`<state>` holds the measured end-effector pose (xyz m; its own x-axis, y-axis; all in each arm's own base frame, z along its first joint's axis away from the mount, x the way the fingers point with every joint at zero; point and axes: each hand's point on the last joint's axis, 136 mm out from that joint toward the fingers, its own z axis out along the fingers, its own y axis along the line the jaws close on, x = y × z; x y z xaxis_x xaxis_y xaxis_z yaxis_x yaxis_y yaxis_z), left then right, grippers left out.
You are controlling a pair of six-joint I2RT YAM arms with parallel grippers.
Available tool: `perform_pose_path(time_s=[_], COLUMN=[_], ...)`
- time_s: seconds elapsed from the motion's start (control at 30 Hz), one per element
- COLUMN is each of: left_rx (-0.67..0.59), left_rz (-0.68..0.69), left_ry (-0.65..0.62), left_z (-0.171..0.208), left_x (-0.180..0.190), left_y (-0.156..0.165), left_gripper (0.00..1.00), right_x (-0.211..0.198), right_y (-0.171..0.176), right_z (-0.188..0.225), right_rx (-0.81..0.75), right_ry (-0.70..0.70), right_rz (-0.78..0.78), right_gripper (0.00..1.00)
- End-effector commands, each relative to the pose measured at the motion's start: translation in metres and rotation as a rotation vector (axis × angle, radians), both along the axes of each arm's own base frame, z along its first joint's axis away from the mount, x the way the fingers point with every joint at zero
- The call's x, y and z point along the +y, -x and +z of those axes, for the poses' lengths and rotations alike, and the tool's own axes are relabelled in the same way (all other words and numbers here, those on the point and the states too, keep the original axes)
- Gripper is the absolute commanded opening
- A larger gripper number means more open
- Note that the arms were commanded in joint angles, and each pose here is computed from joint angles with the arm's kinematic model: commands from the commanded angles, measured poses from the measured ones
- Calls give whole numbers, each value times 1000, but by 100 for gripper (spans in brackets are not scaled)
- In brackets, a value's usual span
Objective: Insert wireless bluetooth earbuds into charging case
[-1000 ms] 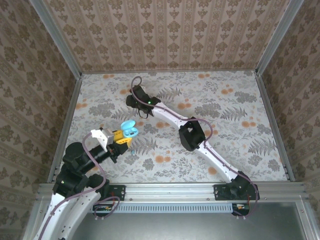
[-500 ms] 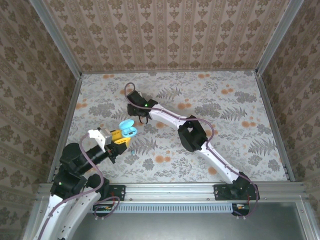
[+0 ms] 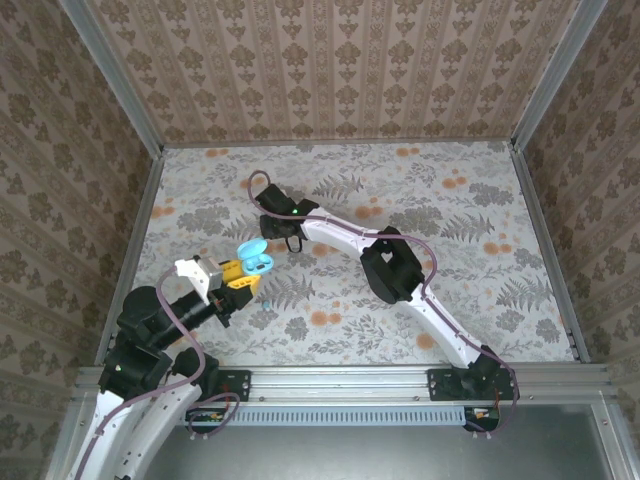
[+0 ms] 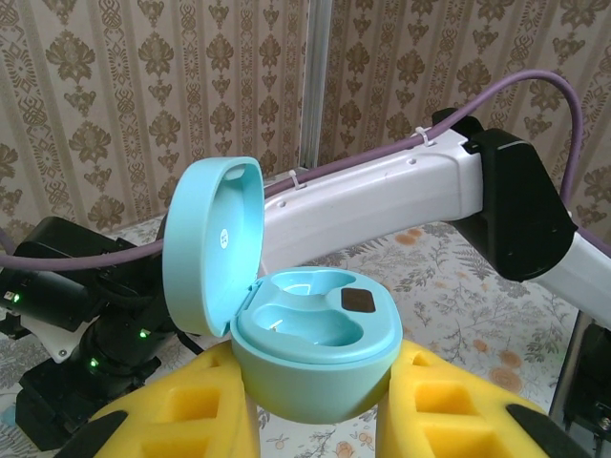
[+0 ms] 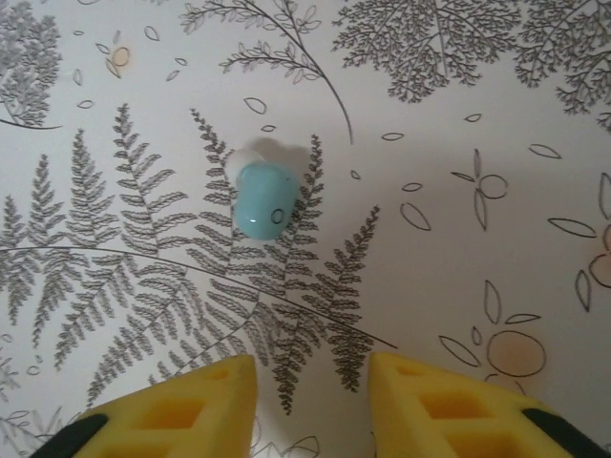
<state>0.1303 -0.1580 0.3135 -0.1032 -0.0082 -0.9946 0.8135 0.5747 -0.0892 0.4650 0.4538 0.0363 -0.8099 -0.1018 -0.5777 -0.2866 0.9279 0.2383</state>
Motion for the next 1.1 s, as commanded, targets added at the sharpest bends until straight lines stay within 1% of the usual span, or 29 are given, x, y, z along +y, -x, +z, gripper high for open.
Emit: perform_pose_path(time_s=[0.0,0.13,0.27,0.4,0.6,0.8,0.97,1.07], left_rx=[-33,-32,-32,-31,-26,-24,-20,-20], left_rz=[-4,-10,-13,-13,-15,-17,-19,-16], left_ry=[29,25,21,18,32,35,37,37], left_z=[17,19,20,19,18,18,18,18], left_x=[2,1,1,1,0,0,1,2], left_y=[5,5,5,6,4,6,8,8], left_gripper=[25,25,25,24,24,24,24,24], right_x=[2,16,24,30,35,42,50,53], right_y=[-17,-26,-39,-48,-56,-52,-45,-41], right_z=[26,20,17,14,13,0,-12,-14], right_rx=[-63,-68,-92,-113,-101,-61,-34,-29], right_ry=[-15,-42,-93,-141,-211,-250,-263,-260], right_rz=[-32,-24,-45,-67,-89,-75,-56,-45], right_gripper=[44,51,55,56,56,54,51,48])
